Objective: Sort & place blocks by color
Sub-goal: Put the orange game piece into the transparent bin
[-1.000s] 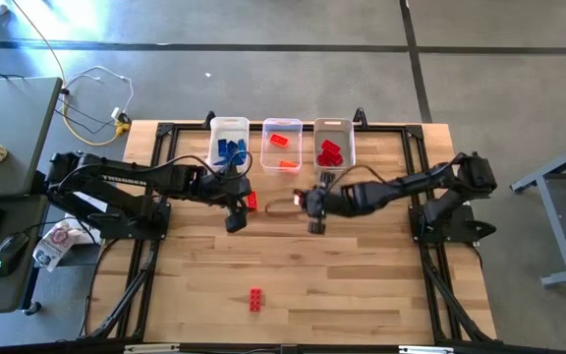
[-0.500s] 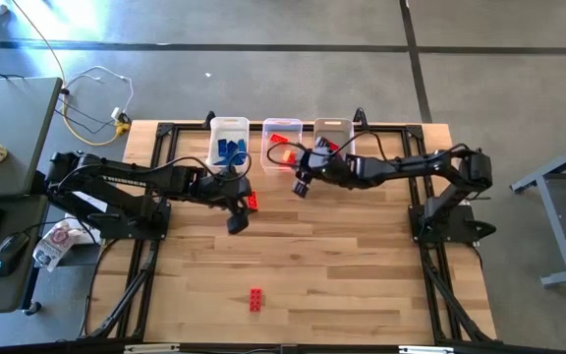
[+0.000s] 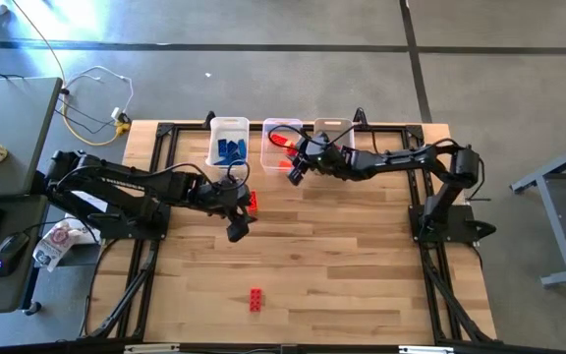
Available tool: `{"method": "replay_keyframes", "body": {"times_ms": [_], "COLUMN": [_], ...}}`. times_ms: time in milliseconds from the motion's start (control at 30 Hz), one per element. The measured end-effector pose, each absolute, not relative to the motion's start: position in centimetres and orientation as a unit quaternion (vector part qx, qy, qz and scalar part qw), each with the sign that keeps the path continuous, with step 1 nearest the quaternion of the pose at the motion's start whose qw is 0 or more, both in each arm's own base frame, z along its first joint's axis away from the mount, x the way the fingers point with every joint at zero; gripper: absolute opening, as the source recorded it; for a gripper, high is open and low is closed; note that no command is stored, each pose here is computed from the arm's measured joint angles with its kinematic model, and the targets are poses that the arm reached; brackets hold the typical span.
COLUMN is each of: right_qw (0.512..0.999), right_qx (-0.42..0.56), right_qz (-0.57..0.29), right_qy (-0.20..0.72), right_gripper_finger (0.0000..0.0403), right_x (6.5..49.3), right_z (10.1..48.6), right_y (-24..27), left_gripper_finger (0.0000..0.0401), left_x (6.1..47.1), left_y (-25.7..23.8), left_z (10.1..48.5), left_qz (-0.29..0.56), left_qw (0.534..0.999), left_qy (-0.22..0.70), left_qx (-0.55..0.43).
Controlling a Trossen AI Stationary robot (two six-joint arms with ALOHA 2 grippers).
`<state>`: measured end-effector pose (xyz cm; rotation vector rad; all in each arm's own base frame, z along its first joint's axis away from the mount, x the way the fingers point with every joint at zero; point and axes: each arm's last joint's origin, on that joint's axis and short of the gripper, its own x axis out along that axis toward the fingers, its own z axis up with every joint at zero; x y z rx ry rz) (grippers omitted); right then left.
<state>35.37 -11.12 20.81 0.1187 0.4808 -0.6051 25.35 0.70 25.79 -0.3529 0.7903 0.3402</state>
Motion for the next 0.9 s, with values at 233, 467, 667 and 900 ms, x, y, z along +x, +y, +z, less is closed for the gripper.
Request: {"method": "replay_keyframes", "body": {"times_ms": [233,467,667,900], "right_qw": [0.922,0.917,0.915,0.913], "right_qx": [0.067,0.067,0.069,0.079], "right_qz": [-0.283,-0.275,-0.283,-0.29], "right_qy": [0.256,0.28,0.28,0.276], "right_gripper_finger": [0.0113,0.0113,0.0128,0.0168], "right_x": [35.9,36.0,35.8,35.7], "right_z": [18.5,17.0,17.0,17.0], "right_y": [-12.0,-12.6,-13.3,-13.6], "left_gripper_finger": [0.0238,0.0238,0.0238,0.0238], "left_x": [25.4,25.3,25.3,25.3], "left_y": [-0.1,-1.3,-2.0,-2.2], "left_z": [25.8,25.8,25.8,25.8], "left_qz": [0.149,0.12,0.088,0.06], "left_qw": [0.897,0.903,0.91,0.914], "left_qy": [0.383,0.39,0.397,0.402], "left_qx": [-0.163,-0.133,-0.083,-0.026]}}
